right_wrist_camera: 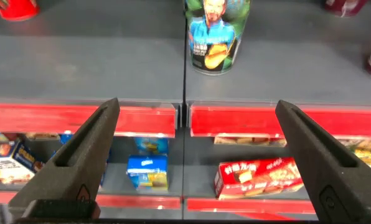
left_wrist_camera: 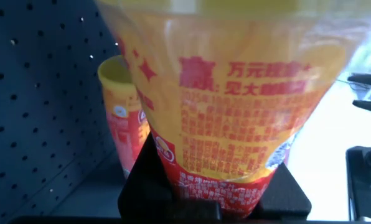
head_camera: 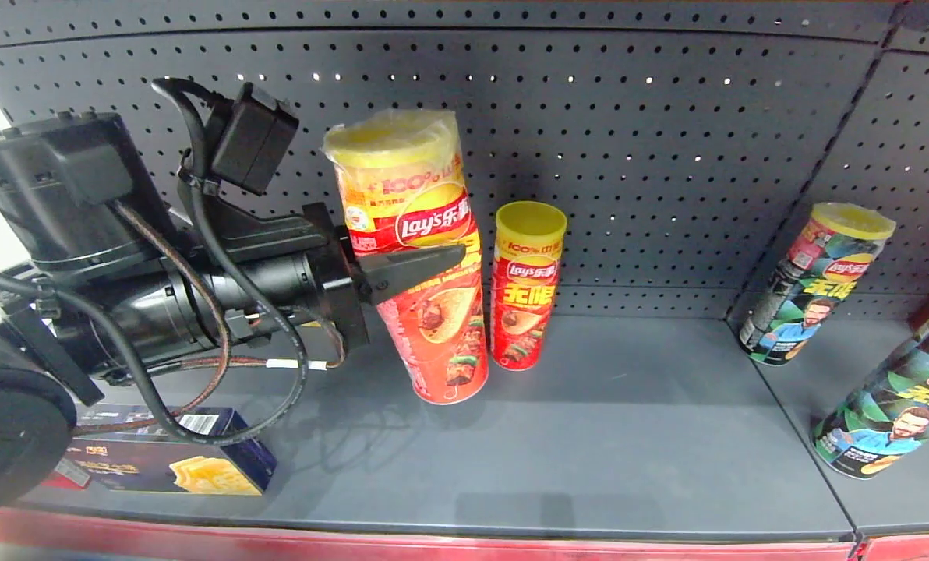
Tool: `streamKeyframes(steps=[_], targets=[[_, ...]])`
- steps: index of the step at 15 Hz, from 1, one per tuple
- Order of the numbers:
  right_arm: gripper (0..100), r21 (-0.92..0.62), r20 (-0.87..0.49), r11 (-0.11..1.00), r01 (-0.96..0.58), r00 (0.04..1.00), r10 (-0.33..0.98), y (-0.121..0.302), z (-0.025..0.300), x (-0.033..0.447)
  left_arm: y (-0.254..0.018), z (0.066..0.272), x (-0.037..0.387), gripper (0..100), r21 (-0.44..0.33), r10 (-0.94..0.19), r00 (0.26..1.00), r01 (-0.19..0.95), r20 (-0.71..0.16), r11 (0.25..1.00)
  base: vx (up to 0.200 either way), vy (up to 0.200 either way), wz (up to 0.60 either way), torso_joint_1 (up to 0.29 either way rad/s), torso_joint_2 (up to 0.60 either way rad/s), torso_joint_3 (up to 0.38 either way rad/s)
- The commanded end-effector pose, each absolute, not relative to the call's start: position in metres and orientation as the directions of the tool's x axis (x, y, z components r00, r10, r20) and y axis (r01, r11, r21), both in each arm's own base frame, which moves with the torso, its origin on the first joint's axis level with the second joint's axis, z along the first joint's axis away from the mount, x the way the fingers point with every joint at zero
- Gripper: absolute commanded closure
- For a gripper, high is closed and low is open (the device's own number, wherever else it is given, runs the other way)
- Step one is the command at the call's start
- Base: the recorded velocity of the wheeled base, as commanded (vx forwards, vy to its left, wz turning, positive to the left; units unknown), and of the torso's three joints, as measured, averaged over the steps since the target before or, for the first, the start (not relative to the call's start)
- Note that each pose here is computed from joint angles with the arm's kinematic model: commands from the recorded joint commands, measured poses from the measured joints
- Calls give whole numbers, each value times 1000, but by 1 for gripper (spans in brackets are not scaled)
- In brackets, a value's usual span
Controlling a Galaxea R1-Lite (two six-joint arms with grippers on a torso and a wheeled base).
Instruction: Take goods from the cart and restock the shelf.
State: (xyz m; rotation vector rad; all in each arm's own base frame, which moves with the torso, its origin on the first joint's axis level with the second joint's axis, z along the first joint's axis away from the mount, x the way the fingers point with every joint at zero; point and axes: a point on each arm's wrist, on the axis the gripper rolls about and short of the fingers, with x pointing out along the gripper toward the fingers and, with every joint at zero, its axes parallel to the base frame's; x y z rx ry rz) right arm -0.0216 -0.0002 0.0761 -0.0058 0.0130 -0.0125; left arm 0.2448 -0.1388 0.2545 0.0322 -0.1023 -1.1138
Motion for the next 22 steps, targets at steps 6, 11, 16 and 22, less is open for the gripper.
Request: streamKeyframes(steps=[6,11,16,22], targets=[[0,38,27,982,-182,983,182,2,161,-21,-133,256,240,100,70,-892,445,890,72,450,0,0,0,0,0,0],[0,-75,-24,906,-417,909,416,8,195,-2,-133,255,240,100,72,-891,446,889,81,451,0,0,0,0,0,0],[0,-80,-111,842,-534,844,525,13,205,29,-133,255,240,100,70,-892,446,890,78,451,0,0,0,0,0,0],[0,-58,-157,702,-710,701,696,41,242,84,-133,255,241,100,70,-889,450,888,81,455,0,0,0,0,0,0]])
